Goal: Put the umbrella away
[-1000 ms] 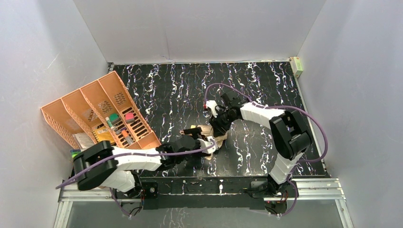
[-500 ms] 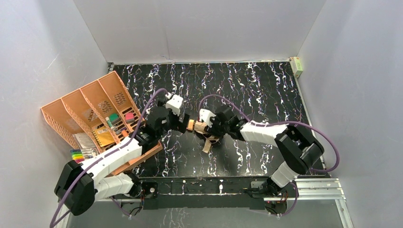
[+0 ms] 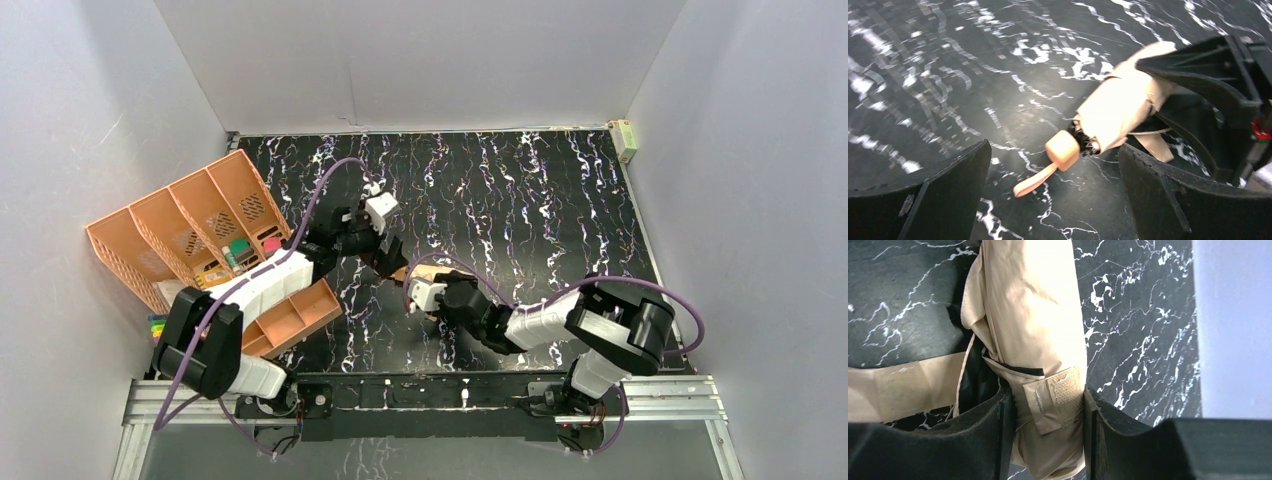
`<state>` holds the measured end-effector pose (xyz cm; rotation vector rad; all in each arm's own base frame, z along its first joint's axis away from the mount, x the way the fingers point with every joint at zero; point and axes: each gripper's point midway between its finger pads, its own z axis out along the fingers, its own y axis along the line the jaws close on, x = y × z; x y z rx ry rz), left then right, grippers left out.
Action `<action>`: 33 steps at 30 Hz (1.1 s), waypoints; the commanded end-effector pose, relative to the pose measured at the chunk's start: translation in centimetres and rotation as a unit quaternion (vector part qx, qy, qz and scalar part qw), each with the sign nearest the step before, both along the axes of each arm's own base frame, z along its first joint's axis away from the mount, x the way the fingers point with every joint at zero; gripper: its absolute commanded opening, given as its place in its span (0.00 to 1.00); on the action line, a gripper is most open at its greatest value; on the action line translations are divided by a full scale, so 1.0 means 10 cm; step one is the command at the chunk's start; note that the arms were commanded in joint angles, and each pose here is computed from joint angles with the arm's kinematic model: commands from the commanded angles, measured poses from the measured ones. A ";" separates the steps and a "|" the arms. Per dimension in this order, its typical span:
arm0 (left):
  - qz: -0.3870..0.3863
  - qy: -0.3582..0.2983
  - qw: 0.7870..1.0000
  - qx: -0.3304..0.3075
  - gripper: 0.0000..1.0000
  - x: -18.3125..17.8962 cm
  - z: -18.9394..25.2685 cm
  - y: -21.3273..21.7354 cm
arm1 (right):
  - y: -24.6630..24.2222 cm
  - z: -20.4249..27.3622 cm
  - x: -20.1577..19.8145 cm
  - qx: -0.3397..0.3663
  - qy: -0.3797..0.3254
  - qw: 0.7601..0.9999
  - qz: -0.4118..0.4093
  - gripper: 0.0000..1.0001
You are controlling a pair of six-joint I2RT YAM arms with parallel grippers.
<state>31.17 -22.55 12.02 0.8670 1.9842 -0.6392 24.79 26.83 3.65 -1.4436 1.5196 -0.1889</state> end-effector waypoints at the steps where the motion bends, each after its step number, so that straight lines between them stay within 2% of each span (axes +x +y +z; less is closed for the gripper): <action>1: -0.155 -0.016 0.987 -0.030 0.98 -0.22 0.14 -0.31 | -0.38 -0.45 -0.26 -0.123 0.001 0.992 0.023 0.10; 7: -0.210 0.018 0.978 -0.011 0.98 -0.31 -0.05 -0.48 | -0.31 -0.46 -0.37 -0.128 -0.020 0.989 0.066 0.12; 12: -0.254 0.049 0.966 0.030 0.98 -0.45 -0.36 -0.63 | -0.31 -0.49 -0.44 -0.135 -0.026 0.986 0.096 0.13; 22: -0.291 0.075 0.951 0.071 0.97 -0.50 -0.74 -0.73 | -0.30 -0.44 -0.45 -0.129 -0.027 0.986 0.100 0.12; 27: -0.302 0.091 0.943 0.103 0.78 -0.55 -0.96 -0.71 | -0.23 -0.38 -0.42 -0.117 -0.030 0.988 0.096 0.11; 33: -0.298 0.103 0.938 0.146 0.47 -0.54 -1.20 -0.66 | -0.15 -0.26 -0.40 -0.097 -0.036 0.990 0.093 0.12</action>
